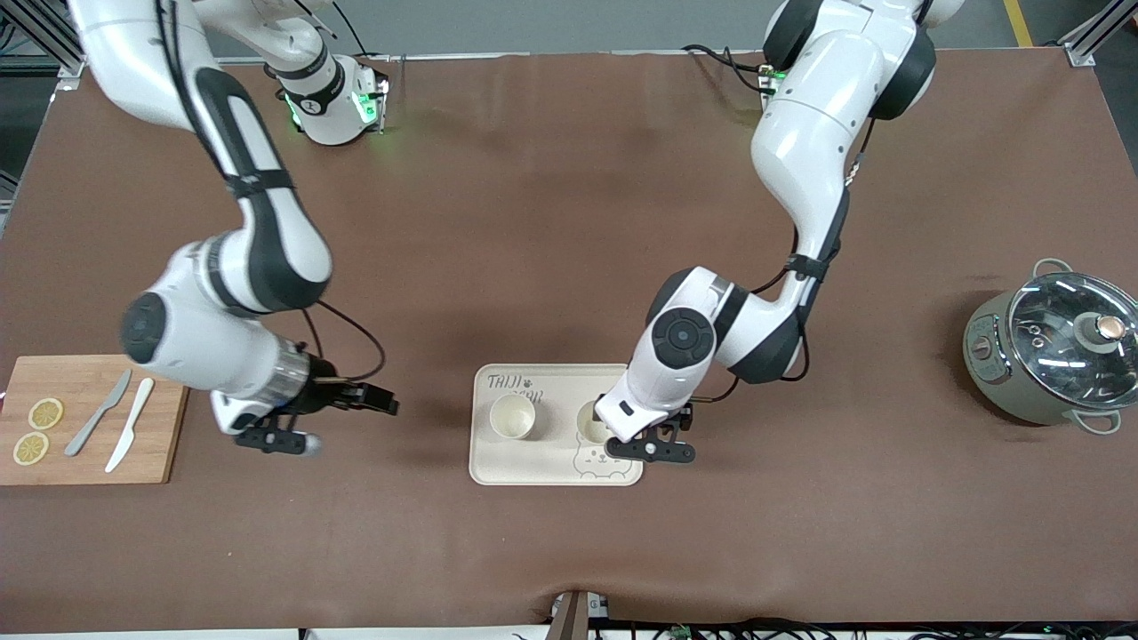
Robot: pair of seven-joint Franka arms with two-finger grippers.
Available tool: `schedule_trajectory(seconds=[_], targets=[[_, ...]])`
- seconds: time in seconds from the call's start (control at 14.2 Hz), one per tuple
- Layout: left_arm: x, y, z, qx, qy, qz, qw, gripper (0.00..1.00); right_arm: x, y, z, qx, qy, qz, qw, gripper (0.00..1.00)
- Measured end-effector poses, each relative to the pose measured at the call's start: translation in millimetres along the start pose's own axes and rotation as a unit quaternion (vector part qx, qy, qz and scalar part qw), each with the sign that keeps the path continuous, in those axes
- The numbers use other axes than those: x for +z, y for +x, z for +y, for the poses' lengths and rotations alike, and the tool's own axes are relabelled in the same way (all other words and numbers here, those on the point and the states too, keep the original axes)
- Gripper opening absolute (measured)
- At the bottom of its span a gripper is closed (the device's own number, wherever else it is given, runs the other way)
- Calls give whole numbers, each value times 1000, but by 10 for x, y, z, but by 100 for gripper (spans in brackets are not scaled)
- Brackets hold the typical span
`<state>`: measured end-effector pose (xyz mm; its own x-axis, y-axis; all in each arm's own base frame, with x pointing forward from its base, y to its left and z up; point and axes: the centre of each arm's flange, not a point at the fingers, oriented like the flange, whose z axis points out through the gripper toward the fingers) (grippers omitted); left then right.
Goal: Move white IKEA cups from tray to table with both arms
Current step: 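Reach the right and left grippers down to the two white cups, then close the right gripper on one cup while the left gripper grips the other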
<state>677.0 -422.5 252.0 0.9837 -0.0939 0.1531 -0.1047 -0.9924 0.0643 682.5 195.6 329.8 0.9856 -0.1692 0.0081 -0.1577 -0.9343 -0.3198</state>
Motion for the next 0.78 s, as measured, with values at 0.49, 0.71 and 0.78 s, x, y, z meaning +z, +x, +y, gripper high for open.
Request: schedule_trajectory(seconds=[0.49,0.71,0.78], targets=[[38,-17,143,0,6,33,999,100,844,-239,-775,1,-77,17,997,100],[116,-35,131,-4,8,28,1000,100,1022,-270,-954,0,-86,24,996,100],[158,-49,129,-11,9,26,1000,100,1060,-274,-1008,0,-90,28,996,100]])
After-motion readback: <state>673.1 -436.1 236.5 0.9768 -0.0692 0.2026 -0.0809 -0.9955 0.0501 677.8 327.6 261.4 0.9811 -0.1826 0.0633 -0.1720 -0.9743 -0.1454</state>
